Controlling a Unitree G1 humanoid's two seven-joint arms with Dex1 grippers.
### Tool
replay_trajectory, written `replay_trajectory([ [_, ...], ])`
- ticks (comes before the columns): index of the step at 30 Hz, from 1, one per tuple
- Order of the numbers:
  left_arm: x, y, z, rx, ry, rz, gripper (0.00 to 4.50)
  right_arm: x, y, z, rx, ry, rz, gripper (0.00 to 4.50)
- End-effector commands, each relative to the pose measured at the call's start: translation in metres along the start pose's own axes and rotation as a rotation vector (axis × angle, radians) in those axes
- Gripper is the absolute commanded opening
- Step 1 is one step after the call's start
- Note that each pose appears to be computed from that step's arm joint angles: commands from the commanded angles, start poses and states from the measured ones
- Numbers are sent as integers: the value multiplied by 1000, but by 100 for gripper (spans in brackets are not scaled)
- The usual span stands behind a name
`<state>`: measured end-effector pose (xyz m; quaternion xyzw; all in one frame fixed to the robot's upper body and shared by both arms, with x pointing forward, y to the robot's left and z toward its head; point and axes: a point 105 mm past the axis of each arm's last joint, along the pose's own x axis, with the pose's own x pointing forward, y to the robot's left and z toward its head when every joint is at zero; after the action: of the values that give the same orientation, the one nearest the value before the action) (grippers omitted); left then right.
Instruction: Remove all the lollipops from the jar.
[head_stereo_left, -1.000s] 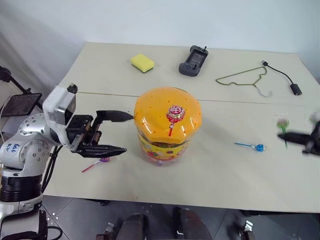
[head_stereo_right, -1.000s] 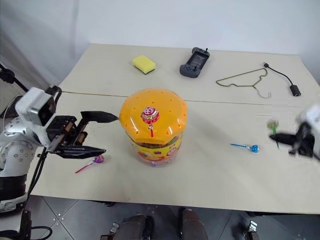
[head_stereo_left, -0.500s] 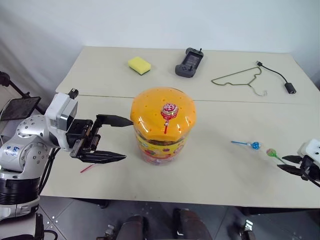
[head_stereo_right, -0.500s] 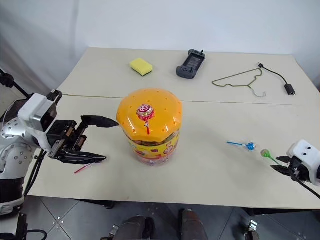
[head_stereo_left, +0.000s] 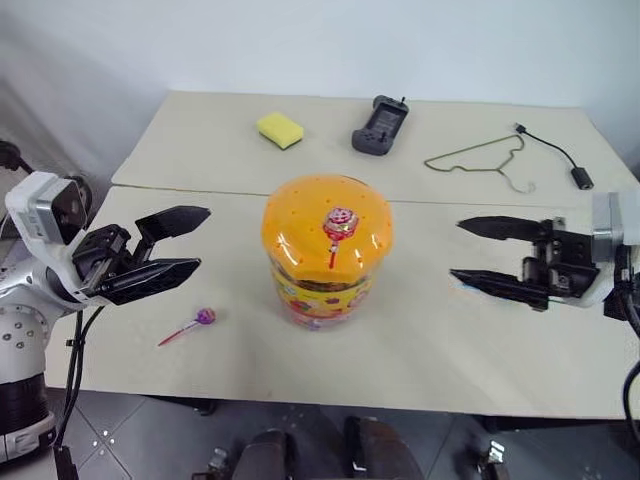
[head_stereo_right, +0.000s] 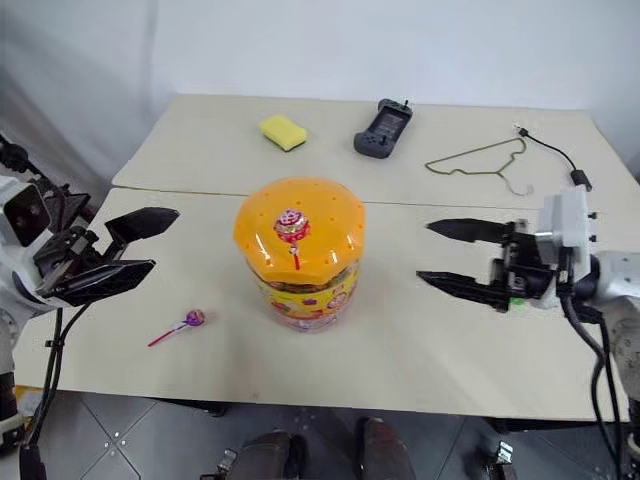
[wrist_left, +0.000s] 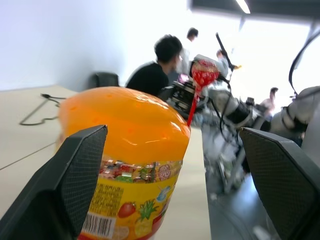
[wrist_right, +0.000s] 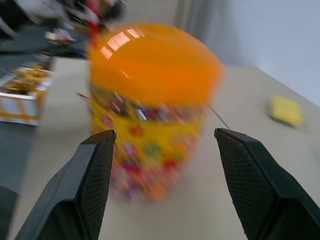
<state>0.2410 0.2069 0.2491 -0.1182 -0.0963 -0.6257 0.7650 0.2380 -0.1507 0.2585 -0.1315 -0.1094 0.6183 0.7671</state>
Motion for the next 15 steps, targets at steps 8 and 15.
replay_trajectory([
  [8, -5, -9, -14, 2, -108, 8, 450, 62, 19, 18, -26, -75, 252, 328],
  [15, 4, -16, -16, 52, -139, -15, 450, 83, 15, 17, -16, -110, 252, 328],
])
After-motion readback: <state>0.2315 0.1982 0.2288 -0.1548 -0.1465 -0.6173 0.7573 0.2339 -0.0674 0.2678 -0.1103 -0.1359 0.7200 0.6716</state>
